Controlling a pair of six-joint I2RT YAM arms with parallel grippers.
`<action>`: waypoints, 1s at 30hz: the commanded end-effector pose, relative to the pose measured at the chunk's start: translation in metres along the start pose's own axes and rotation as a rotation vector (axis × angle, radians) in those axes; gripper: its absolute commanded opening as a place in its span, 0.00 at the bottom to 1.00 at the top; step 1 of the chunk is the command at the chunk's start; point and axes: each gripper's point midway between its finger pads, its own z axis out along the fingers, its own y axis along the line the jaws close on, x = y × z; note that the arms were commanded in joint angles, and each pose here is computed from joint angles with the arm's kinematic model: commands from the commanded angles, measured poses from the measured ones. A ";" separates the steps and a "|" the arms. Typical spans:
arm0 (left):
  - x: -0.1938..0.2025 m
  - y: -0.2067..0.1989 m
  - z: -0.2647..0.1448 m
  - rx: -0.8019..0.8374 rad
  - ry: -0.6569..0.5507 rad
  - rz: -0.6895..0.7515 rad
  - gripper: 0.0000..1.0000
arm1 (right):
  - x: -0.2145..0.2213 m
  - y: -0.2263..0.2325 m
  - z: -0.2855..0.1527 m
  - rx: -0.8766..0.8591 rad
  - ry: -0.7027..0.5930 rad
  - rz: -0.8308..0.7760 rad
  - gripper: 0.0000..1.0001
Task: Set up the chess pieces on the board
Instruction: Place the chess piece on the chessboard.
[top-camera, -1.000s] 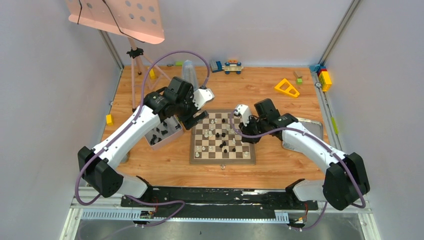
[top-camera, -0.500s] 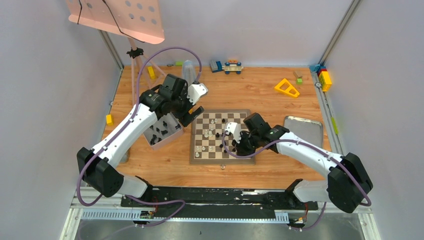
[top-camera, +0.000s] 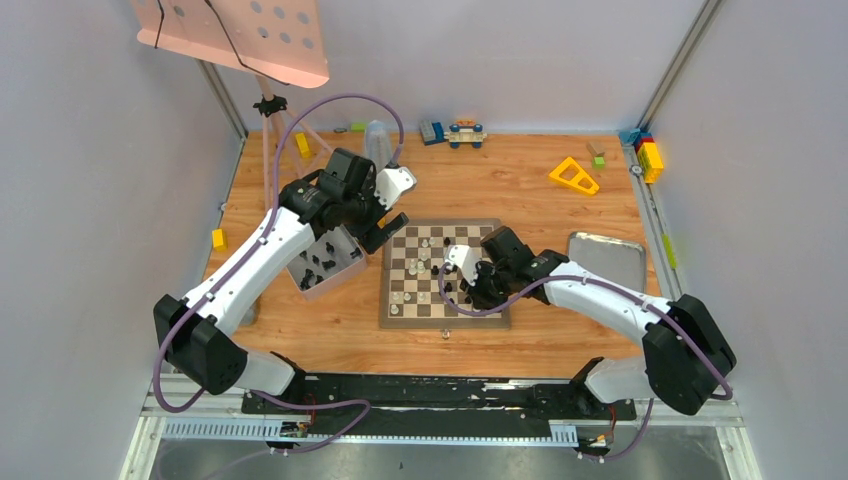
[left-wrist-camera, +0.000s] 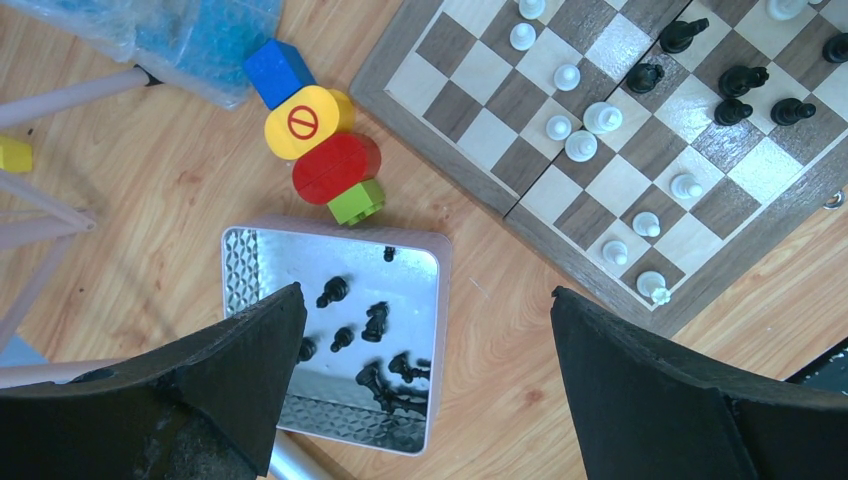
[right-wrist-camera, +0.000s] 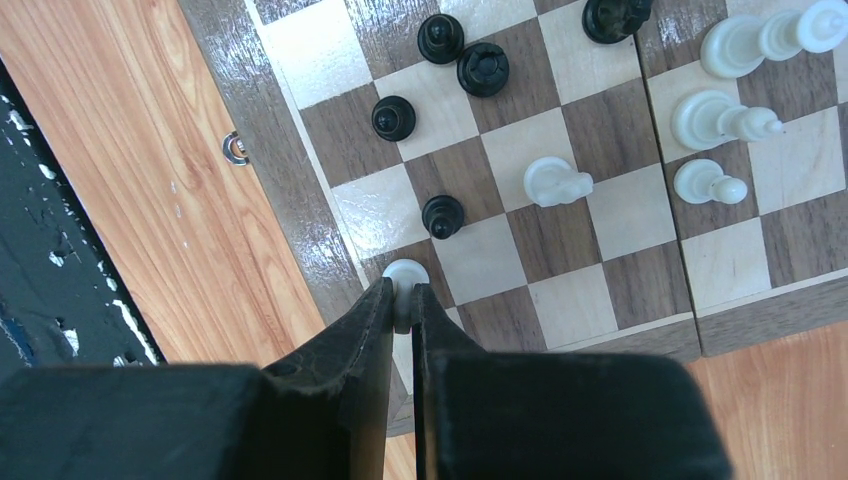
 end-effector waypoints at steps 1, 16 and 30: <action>-0.015 0.006 -0.014 -0.035 -0.080 -0.003 1.00 | -0.002 -0.005 0.002 0.026 -0.013 -0.033 0.02; -0.012 0.005 -0.011 -0.031 -0.074 -0.005 1.00 | 0.006 0.000 0.004 0.009 0.009 -0.021 0.15; -0.010 0.007 -0.016 -0.049 -0.081 -0.002 1.00 | -0.048 -0.022 -0.017 0.094 -0.106 0.026 0.48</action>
